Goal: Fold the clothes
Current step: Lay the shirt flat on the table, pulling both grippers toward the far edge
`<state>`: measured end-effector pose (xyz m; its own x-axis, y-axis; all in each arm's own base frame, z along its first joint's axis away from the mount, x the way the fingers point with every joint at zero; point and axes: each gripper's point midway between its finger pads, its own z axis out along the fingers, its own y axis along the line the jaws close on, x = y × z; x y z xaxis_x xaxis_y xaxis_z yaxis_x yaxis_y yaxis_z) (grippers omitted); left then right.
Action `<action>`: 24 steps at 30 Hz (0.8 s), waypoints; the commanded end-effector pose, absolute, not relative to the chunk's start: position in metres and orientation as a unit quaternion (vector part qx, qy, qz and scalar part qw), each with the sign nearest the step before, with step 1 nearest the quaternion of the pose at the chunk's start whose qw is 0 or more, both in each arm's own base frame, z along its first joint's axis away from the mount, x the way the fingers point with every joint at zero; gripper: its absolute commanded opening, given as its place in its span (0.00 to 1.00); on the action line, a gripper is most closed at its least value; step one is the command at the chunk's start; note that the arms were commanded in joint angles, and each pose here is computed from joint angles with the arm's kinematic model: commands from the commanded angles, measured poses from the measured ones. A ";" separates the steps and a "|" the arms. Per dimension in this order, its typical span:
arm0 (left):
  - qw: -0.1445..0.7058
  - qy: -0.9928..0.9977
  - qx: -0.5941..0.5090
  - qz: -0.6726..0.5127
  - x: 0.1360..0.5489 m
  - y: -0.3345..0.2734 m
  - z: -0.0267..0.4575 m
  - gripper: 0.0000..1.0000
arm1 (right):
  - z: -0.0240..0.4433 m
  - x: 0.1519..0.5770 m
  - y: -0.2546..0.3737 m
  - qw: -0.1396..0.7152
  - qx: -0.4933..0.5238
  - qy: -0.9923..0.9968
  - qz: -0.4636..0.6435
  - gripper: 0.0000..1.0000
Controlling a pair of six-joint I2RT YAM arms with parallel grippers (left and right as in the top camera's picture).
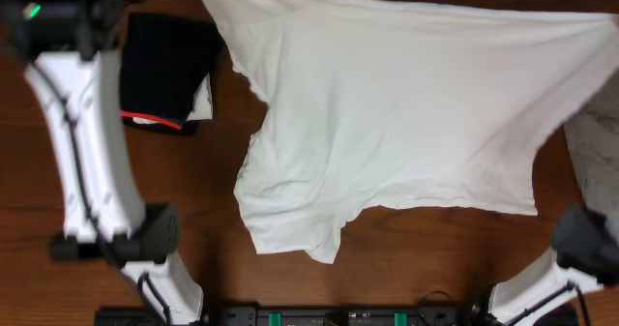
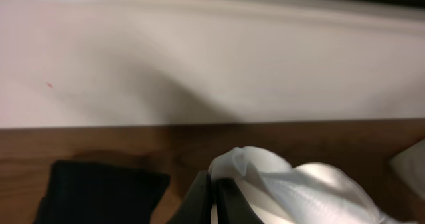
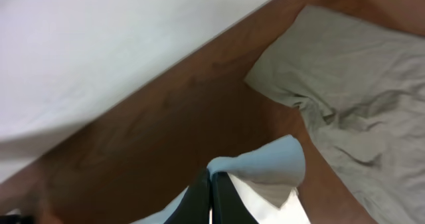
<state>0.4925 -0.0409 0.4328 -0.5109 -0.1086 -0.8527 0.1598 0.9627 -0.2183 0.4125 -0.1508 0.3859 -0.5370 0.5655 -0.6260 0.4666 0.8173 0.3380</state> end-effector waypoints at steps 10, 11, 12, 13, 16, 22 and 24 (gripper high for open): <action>0.418 0.899 0.032 -0.128 0.608 -0.050 0.273 0.06 | 0.240 0.555 -0.118 0.320 0.230 0.915 0.091 0.01; 0.417 0.899 0.032 -0.128 0.615 -0.051 0.263 0.06 | 0.226 0.566 -0.114 0.318 0.225 0.916 0.093 0.01; 0.417 0.899 0.033 -0.128 0.623 -0.052 0.252 0.06 | 0.211 0.577 -0.111 0.315 0.221 0.918 0.094 0.01; 0.418 0.899 0.033 -0.128 0.629 -0.053 0.243 0.06 | 0.195 0.587 -0.108 0.313 0.217 0.920 0.096 0.01; 0.416 0.900 0.033 -0.128 0.646 -0.054 0.215 0.06 | 0.153 0.608 -0.100 0.304 0.209 0.924 0.099 0.01; 0.407 0.904 0.032 -0.128 0.667 -0.055 0.163 0.06 | 0.076 0.638 -0.094 0.297 0.187 0.931 0.097 0.14; 0.413 0.901 0.033 -0.128 0.673 -0.055 0.155 0.17 | 0.065 0.642 -0.096 0.300 0.187 0.930 0.097 0.45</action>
